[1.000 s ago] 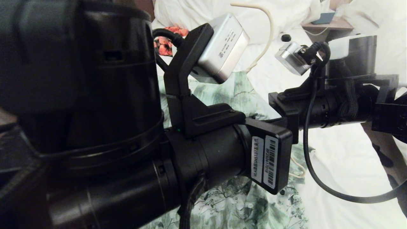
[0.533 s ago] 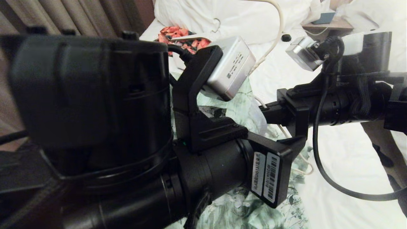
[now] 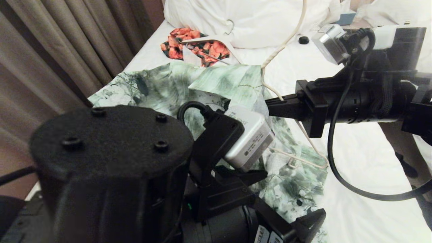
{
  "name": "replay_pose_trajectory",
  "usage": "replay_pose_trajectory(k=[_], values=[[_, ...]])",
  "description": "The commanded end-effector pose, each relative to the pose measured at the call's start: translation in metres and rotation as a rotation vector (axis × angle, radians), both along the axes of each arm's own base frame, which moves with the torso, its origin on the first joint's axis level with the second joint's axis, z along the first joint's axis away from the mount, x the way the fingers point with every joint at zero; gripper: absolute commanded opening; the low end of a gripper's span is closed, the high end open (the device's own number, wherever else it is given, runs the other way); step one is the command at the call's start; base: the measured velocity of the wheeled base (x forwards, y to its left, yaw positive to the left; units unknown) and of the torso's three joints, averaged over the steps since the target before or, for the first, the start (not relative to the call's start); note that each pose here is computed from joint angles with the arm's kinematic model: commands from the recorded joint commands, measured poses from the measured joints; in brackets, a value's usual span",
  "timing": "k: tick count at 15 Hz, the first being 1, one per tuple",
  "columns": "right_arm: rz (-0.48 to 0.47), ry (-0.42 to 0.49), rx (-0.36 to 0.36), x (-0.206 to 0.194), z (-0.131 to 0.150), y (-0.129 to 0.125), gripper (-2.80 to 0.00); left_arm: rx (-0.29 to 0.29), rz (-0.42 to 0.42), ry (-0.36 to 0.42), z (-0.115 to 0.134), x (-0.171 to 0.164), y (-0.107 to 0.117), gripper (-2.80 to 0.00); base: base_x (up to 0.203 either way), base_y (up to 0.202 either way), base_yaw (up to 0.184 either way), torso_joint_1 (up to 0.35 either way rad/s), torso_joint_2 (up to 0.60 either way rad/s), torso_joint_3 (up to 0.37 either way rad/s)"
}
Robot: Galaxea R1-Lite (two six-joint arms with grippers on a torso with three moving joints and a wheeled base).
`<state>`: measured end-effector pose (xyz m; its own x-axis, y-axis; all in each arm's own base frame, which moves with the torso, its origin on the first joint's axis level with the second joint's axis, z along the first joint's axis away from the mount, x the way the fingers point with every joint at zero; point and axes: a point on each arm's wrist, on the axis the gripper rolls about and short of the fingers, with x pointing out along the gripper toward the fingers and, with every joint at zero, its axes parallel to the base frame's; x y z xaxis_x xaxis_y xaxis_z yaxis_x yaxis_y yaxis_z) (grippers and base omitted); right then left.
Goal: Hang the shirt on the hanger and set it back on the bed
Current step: Hook one side of the shirt onto the hanger, then hook the other side of the shirt onto the hanger
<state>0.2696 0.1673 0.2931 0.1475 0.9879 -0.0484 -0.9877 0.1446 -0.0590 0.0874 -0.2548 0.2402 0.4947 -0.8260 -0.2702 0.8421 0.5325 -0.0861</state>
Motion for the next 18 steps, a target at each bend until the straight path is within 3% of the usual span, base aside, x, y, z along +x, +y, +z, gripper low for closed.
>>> replay_pose_trajectory(k=[1,3,5,13,14,18], values=[[0.013,-0.017,0.010,0.000,-0.006,0.002,-2.80,0.014,0.001,0.005,-0.005,-0.002,0.003,0.00,0.000,0.000,0.000,0.000,0.00,0.000],[0.024,-0.086,0.054,0.001,-0.010,0.007,-2.80,-0.001,0.008,-0.001,-0.001,-0.005,0.016,0.00,0.000,0.000,0.000,0.000,0.00,0.000],[0.028,-0.046,0.078,-0.001,-0.005,0.006,-2.80,-0.005,0.025,-0.003,0.003,-0.006,0.032,0.00,0.000,0.000,0.000,0.000,0.00,0.000],[0.079,-0.117,0.214,-0.050,0.071,-0.006,-2.80,-0.034,0.200,-0.035,0.010,-0.013,0.133,0.00,0.000,0.000,0.000,0.000,0.00,0.000],[0.080,-0.098,0.208,-0.057,0.076,-0.008,-2.80,-0.040,0.213,-0.040,0.011,-0.018,0.144,-2.80,0.000,0.000,0.000,0.000,0.00,0.000],[0.053,-0.007,0.154,-0.069,0.077,-0.016,-2.80,-0.080,0.280,-0.069,0.032,-0.034,0.184,-2.80,0.000,0.000,0.000,0.000,0.00,0.000]])
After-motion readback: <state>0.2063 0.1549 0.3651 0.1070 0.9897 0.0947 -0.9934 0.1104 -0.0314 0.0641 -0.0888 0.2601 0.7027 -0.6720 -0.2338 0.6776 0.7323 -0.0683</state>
